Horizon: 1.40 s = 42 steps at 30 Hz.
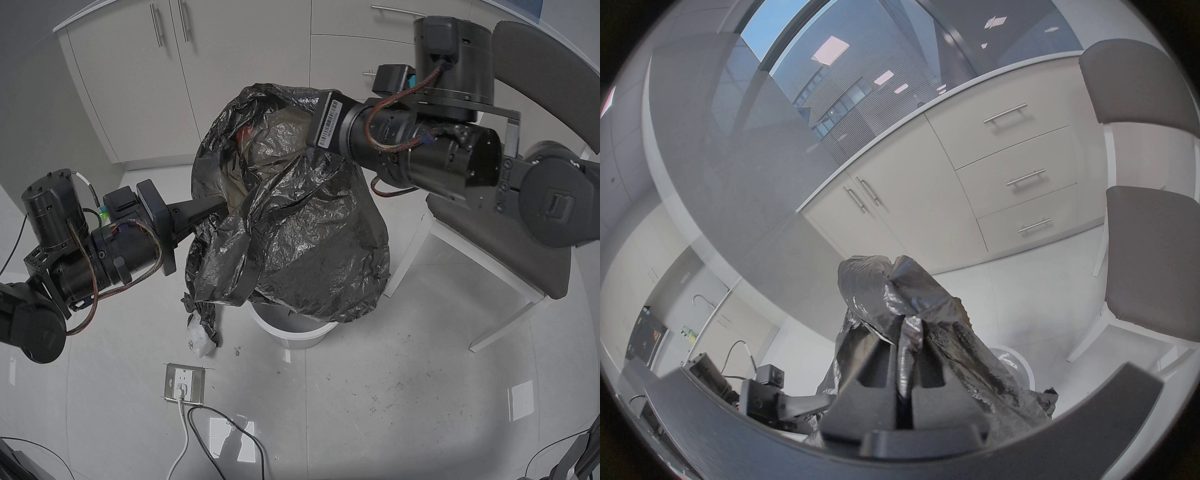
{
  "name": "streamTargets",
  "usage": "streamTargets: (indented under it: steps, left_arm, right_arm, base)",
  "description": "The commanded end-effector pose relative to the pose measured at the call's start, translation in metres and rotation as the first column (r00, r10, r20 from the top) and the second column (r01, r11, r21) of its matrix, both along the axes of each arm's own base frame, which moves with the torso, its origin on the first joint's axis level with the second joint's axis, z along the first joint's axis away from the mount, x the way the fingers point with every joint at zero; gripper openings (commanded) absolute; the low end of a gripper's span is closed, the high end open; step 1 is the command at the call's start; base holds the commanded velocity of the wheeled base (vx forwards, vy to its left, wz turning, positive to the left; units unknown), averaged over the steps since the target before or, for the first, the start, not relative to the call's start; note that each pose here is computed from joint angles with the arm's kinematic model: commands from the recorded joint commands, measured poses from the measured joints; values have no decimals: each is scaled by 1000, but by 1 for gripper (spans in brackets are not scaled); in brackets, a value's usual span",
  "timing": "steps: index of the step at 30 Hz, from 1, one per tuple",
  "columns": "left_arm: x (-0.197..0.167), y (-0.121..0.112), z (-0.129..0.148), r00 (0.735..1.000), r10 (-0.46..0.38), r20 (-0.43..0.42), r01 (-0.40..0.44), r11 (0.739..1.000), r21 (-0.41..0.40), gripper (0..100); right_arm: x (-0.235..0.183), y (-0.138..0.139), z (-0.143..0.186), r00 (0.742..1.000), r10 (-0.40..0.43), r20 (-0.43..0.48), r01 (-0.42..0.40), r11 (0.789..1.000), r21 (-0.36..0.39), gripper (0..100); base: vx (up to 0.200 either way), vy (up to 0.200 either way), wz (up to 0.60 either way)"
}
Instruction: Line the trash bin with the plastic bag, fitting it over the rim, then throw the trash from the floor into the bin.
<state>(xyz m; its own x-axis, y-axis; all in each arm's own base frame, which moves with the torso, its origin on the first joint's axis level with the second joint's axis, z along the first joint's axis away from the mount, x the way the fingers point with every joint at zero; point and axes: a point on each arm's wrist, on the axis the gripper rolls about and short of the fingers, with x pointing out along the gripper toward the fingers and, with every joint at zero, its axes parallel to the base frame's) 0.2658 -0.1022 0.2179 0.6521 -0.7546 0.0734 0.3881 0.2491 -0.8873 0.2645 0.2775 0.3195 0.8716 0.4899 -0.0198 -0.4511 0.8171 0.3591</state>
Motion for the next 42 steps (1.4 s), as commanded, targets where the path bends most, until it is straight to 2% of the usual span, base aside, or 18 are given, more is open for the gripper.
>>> streamTargets:
  steps: [1, 8, 12, 17, 23, 32, 39, 42]
  left_arm:
    - [13, 2, -1, 999, 24, 25, -25, 999, 21, 0]
    - [28, 14, -9, 997, 75, 33, -76, 996, 52, 0]
    - [32, 17, -15, 996, 88, 11, -89, 994, 59, 0]
    - [40, 19, -24, 995, 101, -15, -99, 993, 68, 0]
    - [50, 18, -40, 993, 104, -53, -99, 992, 84, 0]
    - [71, 14, -65, 991, 124, -47, -119, 989, 86, 0]
    - [82, 13, -80, 986, 144, -79, -136, 986, 100, 0]
    - [88, 13, -87, 985, 149, -88, -139, 984, 108, 0]
  right_arm:
    - [24, 21, -19, 1000, -21, -7, 21, 1000, -23, 0]
    - [39, 36, -27, 999, -31, 6, 31, 999, -30, 0]
    - [53, 45, -44, 995, -98, -3, 98, 994, -55, 0]
    - [67, 48, -54, 993, -120, -7, 119, 991, -57, 0]
    - [85, 42, -60, 987, -158, -6, 157, 986, -56, 0]
    - [103, 31, -71, 980, -200, -19, 198, 978, -72, 0]
    - [118, 28, -86, 974, -225, -34, 221, 971, -90, 0]
    - [127, 29, -103, 971, -235, -56, 227, 967, -119, 0]
  base:
    - [0, 0, 0]
    - [0, 0, 0]
    - [0, 0, 0]
    - [0, 0, 0]
    - [0, 0, 0]
    - [0, 0, 0]
    - [0, 0, 0]
    - [0, 0, 0]
